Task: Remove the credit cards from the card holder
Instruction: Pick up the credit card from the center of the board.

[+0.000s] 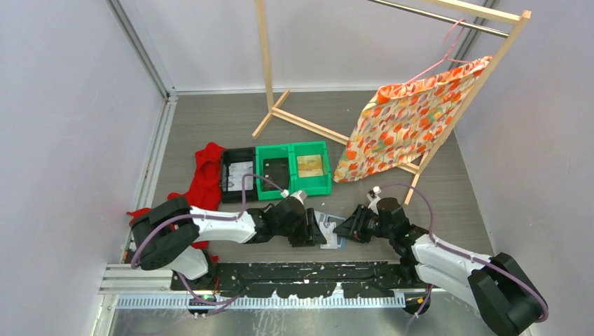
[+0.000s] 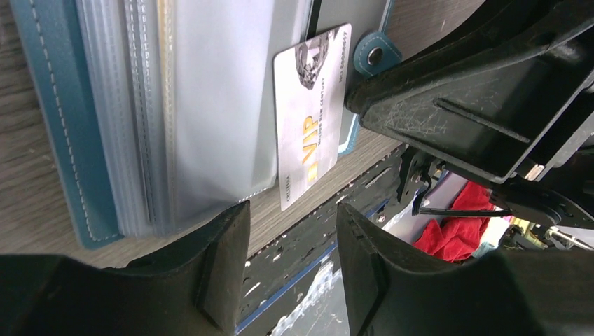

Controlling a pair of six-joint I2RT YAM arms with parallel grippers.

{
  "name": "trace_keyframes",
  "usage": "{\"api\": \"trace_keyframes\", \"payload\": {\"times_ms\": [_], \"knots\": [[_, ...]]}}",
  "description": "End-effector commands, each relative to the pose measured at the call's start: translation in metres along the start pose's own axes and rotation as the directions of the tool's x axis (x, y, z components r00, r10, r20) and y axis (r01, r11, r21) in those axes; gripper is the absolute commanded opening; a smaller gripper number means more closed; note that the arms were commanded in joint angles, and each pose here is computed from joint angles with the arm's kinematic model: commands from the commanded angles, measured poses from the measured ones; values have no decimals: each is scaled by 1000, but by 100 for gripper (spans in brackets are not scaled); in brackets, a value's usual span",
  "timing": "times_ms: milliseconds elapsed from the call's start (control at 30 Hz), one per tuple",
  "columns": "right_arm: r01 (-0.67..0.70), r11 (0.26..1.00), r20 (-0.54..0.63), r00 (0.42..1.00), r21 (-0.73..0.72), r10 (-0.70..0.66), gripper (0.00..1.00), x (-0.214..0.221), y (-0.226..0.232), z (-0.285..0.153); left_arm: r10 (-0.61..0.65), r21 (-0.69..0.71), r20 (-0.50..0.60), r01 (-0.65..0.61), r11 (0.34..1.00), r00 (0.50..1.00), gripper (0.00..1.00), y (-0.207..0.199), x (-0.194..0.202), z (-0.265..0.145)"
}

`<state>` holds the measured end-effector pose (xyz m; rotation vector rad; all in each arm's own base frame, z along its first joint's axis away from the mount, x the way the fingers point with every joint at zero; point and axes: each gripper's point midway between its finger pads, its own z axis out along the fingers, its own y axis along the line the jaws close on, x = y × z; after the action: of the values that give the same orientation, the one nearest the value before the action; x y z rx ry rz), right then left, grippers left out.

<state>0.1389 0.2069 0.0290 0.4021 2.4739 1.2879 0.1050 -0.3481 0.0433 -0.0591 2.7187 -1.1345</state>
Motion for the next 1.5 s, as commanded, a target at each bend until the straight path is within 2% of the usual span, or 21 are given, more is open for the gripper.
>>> {"api": "trace_keyframes", "payload": {"times_ms": [0,333,533,733,933,1200,1467], "knots": [[19,999,12,1000,26,-19,33,-4,-3,1,-2,94,18,0,996,1000,50,-23,-6,6],[17,999,5,1000,30,-17,33,-3,-4,1,-12,105,-3,13,994,1000,50,-21,-3,21],[16,999,-5,1000,29,-16,33,-1,-5,2,-14,108,26,11,994,1000,43,-23,-8,20],[16,999,-3,1000,28,-16,34,-2,-5,2,-17,97,32,13,995,999,26,-23,-9,21],[13,999,-7,1000,33,-13,33,0,-6,2,-24,89,31,21,996,999,1,-20,-9,24],[14,999,-6,1000,45,-14,33,0,-8,0,-11,88,45,7,996,999,1,-28,-11,-2],[28,999,-1,1000,42,-28,35,-3,2,-6,94,-6,30,-94,996,995,1,-24,-8,-46]]}}
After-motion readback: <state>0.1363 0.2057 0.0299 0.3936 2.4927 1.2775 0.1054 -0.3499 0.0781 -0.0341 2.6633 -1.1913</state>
